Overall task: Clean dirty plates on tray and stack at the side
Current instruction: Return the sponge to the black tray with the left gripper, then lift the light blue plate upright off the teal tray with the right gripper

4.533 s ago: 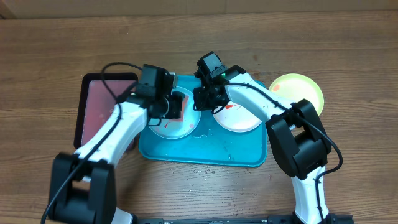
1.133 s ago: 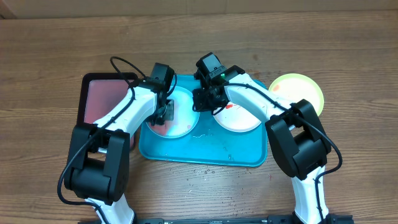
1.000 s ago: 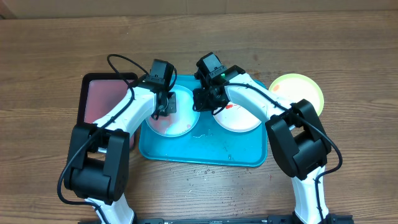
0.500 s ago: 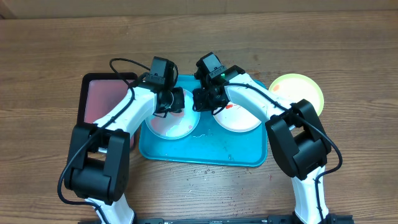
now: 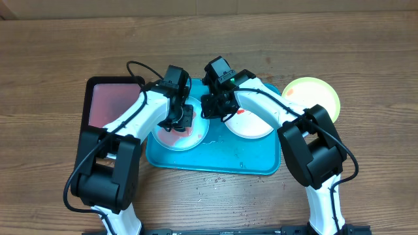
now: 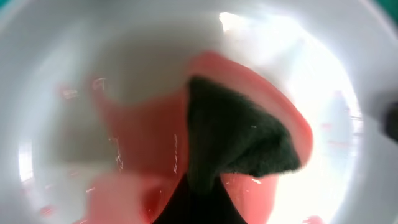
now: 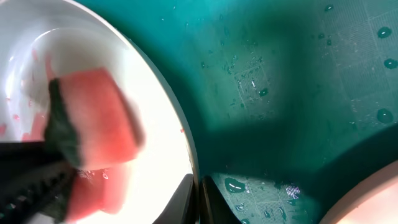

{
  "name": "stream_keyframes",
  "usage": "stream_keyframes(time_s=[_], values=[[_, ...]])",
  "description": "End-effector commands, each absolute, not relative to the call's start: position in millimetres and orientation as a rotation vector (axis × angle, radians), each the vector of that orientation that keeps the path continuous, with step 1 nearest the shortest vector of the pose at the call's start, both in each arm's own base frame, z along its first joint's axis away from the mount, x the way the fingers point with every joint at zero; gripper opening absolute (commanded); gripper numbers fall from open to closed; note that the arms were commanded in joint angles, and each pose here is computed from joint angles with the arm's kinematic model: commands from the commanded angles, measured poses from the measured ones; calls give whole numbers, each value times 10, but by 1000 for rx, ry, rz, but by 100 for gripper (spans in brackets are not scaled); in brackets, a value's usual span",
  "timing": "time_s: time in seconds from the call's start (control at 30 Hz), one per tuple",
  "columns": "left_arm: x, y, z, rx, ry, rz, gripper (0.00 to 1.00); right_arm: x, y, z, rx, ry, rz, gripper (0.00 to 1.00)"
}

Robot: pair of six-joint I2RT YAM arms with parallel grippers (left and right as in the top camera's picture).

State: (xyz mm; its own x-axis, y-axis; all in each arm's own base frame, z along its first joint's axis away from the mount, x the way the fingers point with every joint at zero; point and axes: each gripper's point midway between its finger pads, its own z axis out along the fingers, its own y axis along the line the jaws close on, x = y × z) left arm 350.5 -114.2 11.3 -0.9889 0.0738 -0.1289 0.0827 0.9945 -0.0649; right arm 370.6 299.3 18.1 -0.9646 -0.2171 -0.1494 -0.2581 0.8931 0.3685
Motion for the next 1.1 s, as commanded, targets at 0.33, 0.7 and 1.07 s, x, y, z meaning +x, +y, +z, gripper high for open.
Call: stream_keyframes(time_s=[0.33, 0.7, 1.07], values=[[3727, -253, 1098, -220, 2732, -1, 4, 3664, 2971, 164, -361, 2987, 619, 21], [3693, 230, 819, -104, 2827, -64, 4, 3465, 3015, 176, -376, 3055, 694, 9], [3764, 354, 322, -87, 2911, -32, 4, 3740, 2919, 318, -368, 2964, 524, 4]])
